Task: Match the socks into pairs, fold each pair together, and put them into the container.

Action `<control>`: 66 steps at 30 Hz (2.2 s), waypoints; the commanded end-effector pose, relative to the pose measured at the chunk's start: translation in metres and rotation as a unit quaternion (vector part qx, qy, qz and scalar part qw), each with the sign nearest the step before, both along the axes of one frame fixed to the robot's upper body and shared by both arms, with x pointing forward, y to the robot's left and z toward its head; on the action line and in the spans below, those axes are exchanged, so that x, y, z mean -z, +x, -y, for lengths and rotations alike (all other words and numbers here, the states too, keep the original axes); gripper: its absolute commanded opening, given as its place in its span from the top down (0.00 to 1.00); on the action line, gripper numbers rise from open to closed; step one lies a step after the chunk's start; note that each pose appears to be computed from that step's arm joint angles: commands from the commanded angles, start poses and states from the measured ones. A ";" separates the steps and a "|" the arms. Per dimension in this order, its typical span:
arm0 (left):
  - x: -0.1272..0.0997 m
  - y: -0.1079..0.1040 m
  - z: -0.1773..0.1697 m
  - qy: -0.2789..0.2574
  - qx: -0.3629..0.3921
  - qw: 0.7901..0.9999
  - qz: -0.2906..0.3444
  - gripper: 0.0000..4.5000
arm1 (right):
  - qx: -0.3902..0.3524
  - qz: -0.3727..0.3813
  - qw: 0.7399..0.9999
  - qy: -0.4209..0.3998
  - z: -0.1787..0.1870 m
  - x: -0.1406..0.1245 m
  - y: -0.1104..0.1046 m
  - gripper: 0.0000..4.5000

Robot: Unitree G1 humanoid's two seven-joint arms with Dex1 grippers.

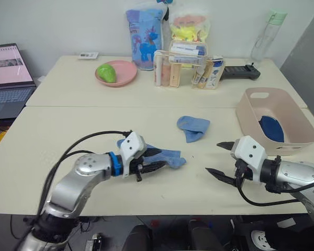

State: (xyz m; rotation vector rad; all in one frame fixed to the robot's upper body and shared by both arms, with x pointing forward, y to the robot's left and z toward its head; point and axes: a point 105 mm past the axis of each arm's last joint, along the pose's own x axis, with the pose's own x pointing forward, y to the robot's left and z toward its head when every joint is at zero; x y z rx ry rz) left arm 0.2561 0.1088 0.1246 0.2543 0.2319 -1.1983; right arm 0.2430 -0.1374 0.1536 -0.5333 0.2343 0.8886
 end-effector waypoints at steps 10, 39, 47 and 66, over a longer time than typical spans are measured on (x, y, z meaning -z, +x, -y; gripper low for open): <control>-0.038 0.090 -0.078 0.019 -0.181 0.979 0.089 0.04 | 0.049 -0.008 0.996 0.078 -0.028 0.013 0.022 0.00; 0.028 0.059 -0.075 0.086 -0.080 0.991 -0.069 0.94 | 0.009 -0.097 0.989 0.115 -0.089 0.055 0.029 0.81; 0.014 0.027 -0.074 0.055 -0.052 0.991 -0.112 1.00 | -0.022 -0.113 0.984 0.136 -0.081 0.036 0.010 0.99; 0.060 -0.024 -0.054 0.081 -0.078 0.988 -0.109 1.00 | -0.027 -0.163 0.986 0.009 -0.040 0.054 -0.011 0.99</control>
